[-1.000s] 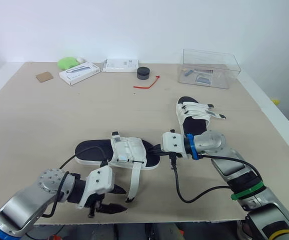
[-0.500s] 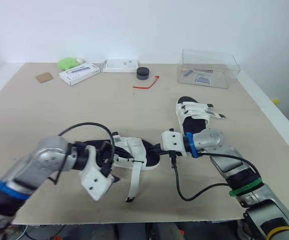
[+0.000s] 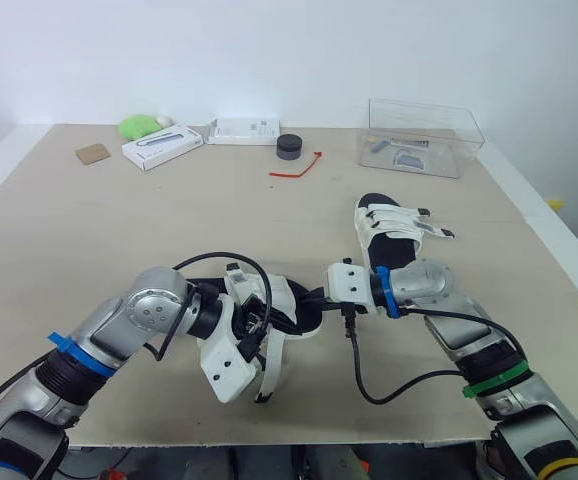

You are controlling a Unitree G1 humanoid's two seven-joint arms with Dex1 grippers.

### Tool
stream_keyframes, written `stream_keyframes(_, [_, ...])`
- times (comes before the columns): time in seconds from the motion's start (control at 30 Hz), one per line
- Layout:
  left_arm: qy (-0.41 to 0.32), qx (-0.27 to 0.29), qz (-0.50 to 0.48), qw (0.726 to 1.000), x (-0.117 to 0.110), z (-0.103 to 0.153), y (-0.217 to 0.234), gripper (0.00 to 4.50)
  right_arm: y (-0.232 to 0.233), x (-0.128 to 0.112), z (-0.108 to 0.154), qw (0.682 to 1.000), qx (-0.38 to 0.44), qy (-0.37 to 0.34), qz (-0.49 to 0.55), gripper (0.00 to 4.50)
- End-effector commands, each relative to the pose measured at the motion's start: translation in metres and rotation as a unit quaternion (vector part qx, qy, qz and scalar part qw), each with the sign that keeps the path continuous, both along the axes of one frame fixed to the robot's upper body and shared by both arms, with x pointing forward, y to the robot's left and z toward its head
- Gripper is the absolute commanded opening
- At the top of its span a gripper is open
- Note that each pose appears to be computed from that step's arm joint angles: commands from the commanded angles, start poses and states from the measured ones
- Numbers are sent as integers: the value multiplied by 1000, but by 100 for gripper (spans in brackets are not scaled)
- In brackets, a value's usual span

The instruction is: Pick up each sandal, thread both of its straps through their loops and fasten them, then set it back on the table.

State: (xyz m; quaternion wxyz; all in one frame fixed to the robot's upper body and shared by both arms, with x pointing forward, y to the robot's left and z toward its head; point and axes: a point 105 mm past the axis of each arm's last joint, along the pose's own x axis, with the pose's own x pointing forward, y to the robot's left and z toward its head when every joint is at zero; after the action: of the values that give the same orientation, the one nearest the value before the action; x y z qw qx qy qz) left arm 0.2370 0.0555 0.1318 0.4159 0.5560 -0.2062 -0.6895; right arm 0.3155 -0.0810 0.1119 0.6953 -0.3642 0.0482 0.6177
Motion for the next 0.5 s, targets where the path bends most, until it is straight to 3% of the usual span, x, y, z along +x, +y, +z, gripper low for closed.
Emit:
stream_keyframes(0.03, [14,-6,-20,1000,-6,5,-3,173,-15,1,-24,998,-45,33,-31,0])
stream_keyframes(0.17, [48,-30,6,998,-1,11,-1,1,-16,1,-24,998,-46,33,-32,0])
stream_keyframes(0.33, [168,-115,100,974,12,26,3,1,-16,1,-25,998,-46,32,-32,0])
stream_keyframes(0.5, [317,-165,181,916,21,31,8,1,-15,1,-25,998,-47,32,-30,0])
